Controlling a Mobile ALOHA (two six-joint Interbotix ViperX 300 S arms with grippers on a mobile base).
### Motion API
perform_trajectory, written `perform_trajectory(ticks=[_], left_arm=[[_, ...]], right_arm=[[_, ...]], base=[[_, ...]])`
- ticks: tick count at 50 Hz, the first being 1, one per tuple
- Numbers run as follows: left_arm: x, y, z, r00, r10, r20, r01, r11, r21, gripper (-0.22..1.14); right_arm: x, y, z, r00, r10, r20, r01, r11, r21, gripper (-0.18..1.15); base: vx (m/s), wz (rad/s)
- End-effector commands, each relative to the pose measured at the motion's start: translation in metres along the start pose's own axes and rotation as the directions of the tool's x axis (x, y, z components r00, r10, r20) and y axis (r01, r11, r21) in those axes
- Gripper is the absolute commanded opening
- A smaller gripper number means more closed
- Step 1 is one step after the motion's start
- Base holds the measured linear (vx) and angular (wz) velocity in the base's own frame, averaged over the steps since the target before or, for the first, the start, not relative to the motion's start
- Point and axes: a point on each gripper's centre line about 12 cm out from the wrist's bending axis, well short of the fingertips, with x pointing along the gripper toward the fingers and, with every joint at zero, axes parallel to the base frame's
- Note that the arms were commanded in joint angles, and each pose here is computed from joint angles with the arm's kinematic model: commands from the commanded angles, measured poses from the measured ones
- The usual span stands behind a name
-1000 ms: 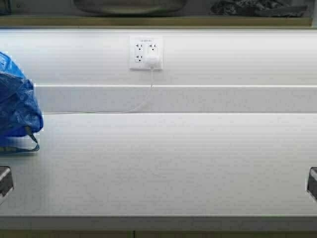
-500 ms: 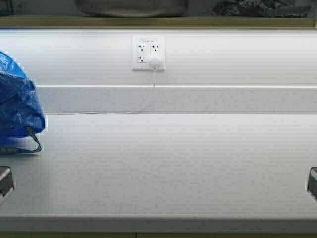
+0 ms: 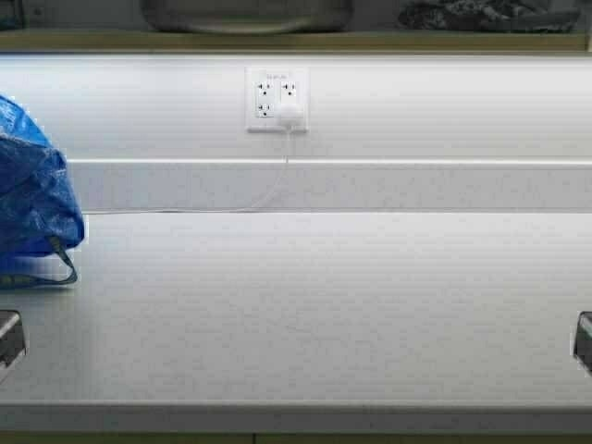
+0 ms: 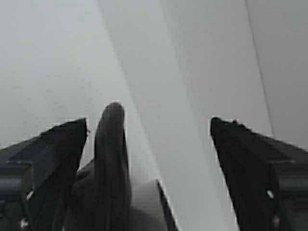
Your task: Open the cabinet, put the pot inside, then close it
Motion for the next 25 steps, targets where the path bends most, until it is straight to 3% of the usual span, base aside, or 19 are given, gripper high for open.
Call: perform_trajectory(ticks=[1,25], left_arm=[[-0.011,-0.015,0.003,1.000,-0.025,0.001,0.025,1.000,-0.009,1.03],[-0.072,0.018,0.053,0.992,0.009,0.128,-0.010,1.000,0.007,1.03]], right_arm=[[-0.012,0.028,0.004,0.999,0.048,0.004,-0.048,0.999,0.003,1.04],[-0.057,0.017,0.019,0.998,0.046,0.034,-0.044,0.998,-0.047,1.04]], base=[[0.00,0.00],[0.00,0.00]])
